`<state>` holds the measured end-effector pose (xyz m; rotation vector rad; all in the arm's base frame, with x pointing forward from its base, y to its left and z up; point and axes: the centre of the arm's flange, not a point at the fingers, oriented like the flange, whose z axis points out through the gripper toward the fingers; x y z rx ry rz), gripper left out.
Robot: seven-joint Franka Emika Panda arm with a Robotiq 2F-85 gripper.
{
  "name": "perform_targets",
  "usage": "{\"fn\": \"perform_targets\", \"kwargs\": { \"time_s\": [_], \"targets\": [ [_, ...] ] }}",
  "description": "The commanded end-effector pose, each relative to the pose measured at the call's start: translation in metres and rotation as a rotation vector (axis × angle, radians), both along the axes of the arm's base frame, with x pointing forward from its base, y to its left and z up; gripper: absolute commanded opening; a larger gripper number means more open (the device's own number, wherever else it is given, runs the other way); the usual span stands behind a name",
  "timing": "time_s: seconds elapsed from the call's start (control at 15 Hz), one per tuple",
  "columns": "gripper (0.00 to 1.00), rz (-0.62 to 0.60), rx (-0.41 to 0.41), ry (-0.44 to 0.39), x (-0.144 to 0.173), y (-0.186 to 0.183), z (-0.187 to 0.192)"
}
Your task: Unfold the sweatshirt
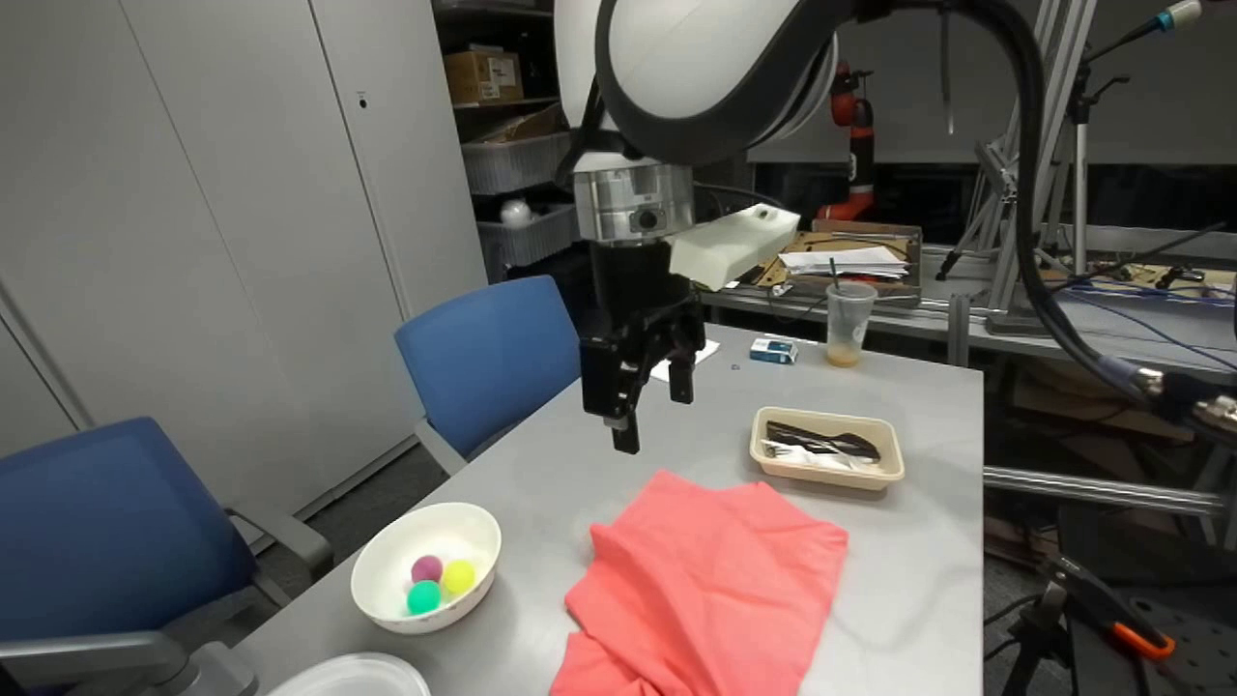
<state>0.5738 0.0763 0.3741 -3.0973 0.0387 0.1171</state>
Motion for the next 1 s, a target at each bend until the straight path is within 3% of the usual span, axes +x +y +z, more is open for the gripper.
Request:
{"fn": "perform_targets", "kwargs": {
  "time_s": [0.0, 0.33, 0.67, 0.93],
  "targets": [
    [1.00, -0.001, 0.000, 0.007, 0.000, 0.000, -0.004],
    [1.00, 0.005, -0.008, 0.009, 0.007, 0.002, -0.005],
    [1.00, -0.007, -0.037, 0.067, 0.036, 0.010, -0.066],
    [1.00, -0.019, -0.041, 0.066, 0.065, 0.009, -0.114]
  ]
}}
